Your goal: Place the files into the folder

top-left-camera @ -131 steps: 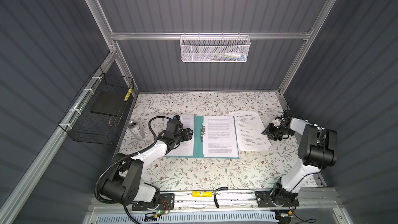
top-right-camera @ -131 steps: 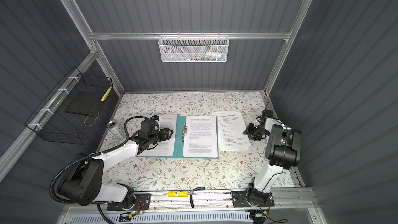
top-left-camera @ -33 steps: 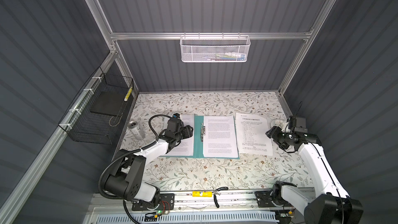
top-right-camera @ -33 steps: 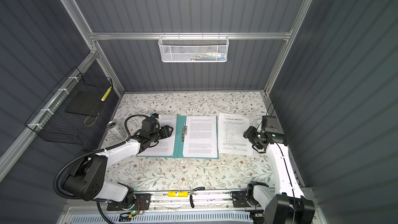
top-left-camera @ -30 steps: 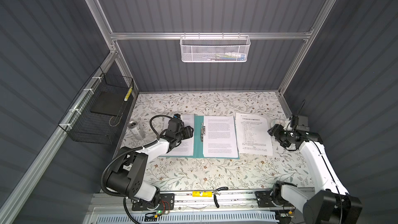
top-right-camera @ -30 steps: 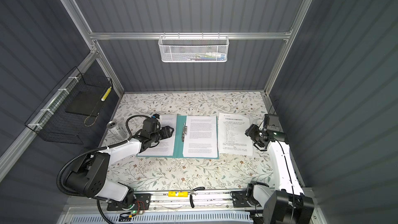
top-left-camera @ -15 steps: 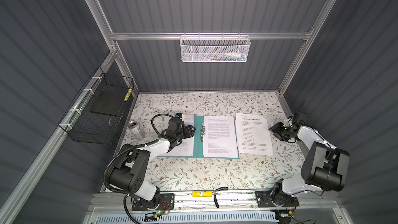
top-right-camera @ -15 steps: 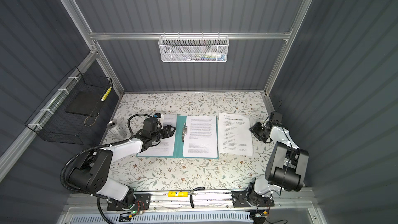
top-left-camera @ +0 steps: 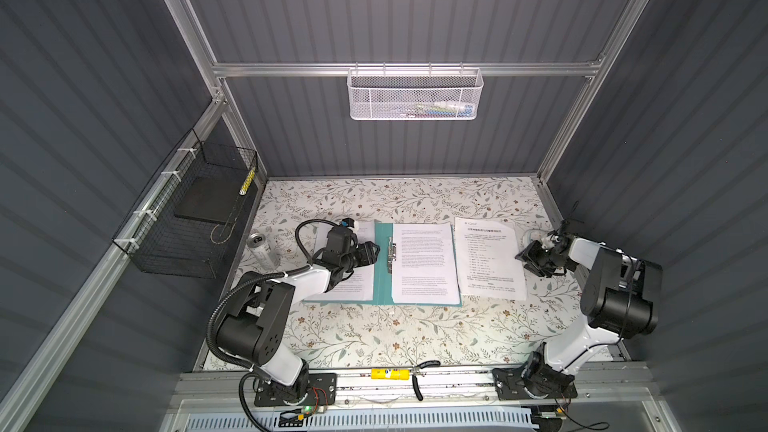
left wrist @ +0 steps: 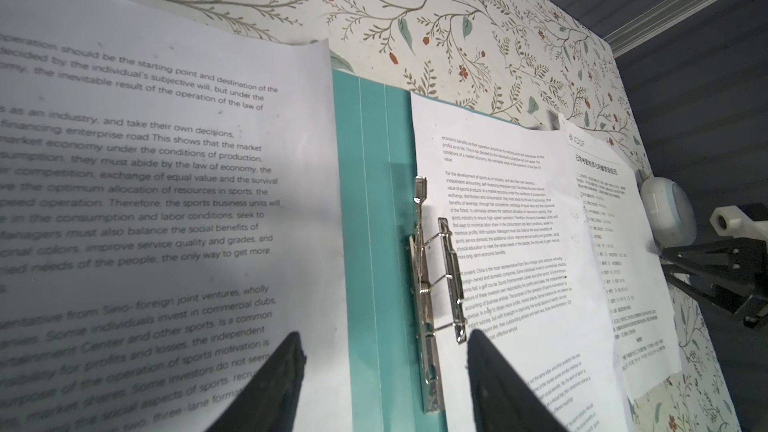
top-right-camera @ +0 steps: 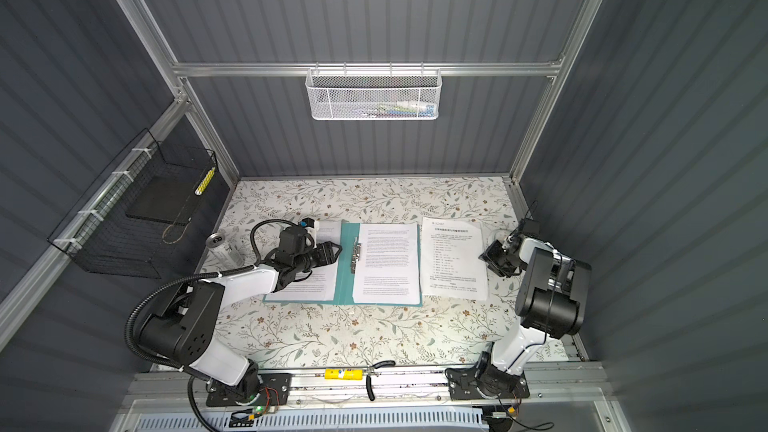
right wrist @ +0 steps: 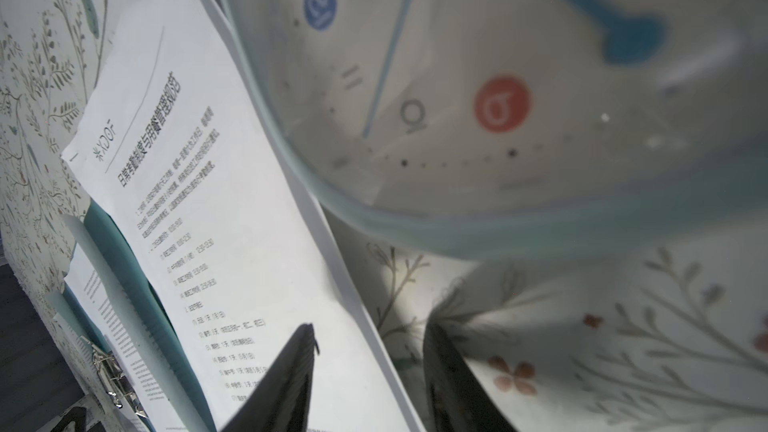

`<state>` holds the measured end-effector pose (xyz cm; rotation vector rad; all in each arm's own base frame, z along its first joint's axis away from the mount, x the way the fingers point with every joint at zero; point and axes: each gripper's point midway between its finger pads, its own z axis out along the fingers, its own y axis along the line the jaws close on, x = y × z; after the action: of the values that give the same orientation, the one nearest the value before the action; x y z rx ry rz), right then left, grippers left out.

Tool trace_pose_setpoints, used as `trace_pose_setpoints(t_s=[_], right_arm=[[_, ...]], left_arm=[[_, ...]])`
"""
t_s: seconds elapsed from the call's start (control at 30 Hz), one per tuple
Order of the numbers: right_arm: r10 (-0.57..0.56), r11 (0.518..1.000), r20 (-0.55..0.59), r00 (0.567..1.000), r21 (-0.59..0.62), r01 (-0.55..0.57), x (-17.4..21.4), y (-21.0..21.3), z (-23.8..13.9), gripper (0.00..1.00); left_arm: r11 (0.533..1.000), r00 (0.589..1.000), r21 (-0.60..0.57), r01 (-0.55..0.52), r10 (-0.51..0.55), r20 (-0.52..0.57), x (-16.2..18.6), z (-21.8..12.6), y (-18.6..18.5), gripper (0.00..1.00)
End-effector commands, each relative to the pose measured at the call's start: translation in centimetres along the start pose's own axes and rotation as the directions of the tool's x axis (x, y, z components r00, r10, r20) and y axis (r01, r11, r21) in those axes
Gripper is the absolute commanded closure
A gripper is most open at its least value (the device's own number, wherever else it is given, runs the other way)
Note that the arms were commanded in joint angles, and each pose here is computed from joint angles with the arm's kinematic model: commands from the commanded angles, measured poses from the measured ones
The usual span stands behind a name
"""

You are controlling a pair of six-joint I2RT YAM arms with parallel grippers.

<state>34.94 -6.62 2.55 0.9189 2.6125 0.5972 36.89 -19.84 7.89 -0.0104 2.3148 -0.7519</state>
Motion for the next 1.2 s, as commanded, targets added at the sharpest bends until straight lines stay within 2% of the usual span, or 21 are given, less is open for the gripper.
trace_pose_setpoints(t_s=[0.0, 0.27, 0.6, 0.83, 1.03, 1.07, 1.1, 1.17], right_arm=[[-0.024, 0.999, -0.016, 1.0, -0.047, 0.023, 0.2, 0.8, 0.1, 0.54], [-0.058, 0.995, -0.064, 0.996, -0.09, 0.053, 0.9, 2.0, 1.0, 0.57], [-0.079, 0.989, -0.105, 0.991, -0.129, 0.066, 1.7, 3.0, 1.0, 0.67], [-0.071, 0.989, -0.11, 0.991, -0.138, 0.056, 1.8, 3.2, 1.0, 0.81], [-0.065, 0.991, -0.101, 0.993, -0.123, 0.052, 1.7, 3.0, 0.7, 0.85], [-0.063, 0.991, -0.101, 0.993, -0.126, 0.05, 1.7, 3.1, 0.7, 0.87], [-0.062, 0.99, -0.097, 0.993, -0.129, 0.049, 1.7, 3.3, 0.5, 0.97], [-0.062, 0.99, -0.077, 0.995, -0.127, 0.052, 1.4, 3.6, -0.2, 1.0]], left_arm=[[1.0, 1.0, 0.027, -0.009, 0.008, 0.02, -1.1, 0.2, -0.5, 0.36], [1.0, 1.0, 0.02, -0.016, 0.015, 0.008, -0.7, 0.4, -0.2, 0.36], [0.999, 1.0, 0.033, -0.014, 0.014, 0.004, -0.6, 0.7, -0.4, 0.36], [0.999, 1.0, 0.031, -0.015, 0.015, 0.006, -0.7, 0.5, -0.4, 0.36], [1.0, 1.0, 0.028, -0.014, 0.013, 0.011, -0.9, 0.1, -0.5, 0.36], [1.0, 1.0, 0.024, -0.015, 0.015, 0.012, -0.9, 0.0, -0.5, 0.36], [1.0, 1.0, 0.021, -0.017, 0.016, 0.015, -1.0, 0.0, -0.5, 0.36], [1.0, 1.0, 0.022, -0.018, 0.018, 0.02, -1.4, -0.1, -0.6, 0.36]])
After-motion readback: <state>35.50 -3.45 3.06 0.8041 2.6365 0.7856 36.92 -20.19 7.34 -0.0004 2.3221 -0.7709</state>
